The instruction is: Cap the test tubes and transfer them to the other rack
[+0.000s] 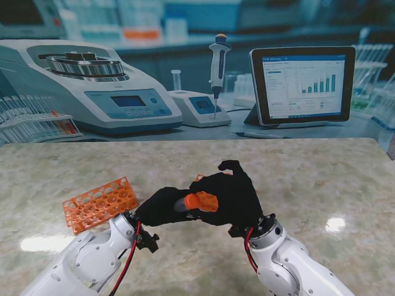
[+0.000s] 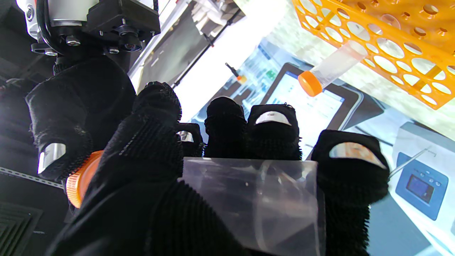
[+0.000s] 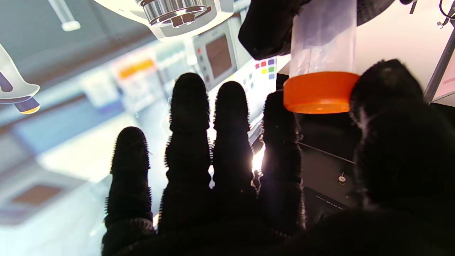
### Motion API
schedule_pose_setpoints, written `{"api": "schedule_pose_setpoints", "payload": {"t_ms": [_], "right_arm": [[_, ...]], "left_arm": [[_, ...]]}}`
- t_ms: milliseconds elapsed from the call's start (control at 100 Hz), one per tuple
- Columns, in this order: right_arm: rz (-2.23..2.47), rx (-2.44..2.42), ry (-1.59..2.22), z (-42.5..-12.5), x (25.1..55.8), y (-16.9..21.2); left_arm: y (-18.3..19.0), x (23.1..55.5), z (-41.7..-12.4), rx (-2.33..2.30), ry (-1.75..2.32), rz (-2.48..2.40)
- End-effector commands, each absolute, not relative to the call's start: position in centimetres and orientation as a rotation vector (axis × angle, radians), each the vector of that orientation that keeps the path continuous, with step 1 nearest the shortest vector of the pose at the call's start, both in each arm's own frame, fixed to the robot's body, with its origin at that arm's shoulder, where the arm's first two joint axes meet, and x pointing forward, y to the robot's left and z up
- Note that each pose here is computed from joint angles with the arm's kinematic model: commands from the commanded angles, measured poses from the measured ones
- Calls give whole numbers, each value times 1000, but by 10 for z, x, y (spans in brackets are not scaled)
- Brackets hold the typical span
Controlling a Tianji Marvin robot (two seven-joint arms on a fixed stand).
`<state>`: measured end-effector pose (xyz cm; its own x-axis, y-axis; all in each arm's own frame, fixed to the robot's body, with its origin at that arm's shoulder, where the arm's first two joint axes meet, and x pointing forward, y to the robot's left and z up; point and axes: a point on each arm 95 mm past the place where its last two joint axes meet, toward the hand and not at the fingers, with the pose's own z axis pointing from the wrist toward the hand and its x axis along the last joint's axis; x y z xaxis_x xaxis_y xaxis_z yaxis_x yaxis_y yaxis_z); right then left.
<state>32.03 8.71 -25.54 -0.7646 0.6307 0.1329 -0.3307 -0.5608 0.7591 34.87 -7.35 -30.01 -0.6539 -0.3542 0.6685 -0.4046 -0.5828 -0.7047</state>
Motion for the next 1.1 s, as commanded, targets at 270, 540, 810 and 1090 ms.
{"api": "schedule_pose_setpoints", "payload": {"t_ms": [270, 540, 810, 1090], "right_arm": [[2324, 548, 1019, -257, 319, 93], [2327, 554, 1026, -259, 320, 96], [2324, 554, 1026, -262, 321, 100], [2318, 560, 990, -265, 321, 104]], "left_arm": [[-76, 347, -299, 1286, -1423, 2438], [-76, 347, -299, 1282, -1421, 2440], [-76, 346, -299, 1279, -1420, 2444], [-76, 346, -299, 1279, -1420, 2444]]}}
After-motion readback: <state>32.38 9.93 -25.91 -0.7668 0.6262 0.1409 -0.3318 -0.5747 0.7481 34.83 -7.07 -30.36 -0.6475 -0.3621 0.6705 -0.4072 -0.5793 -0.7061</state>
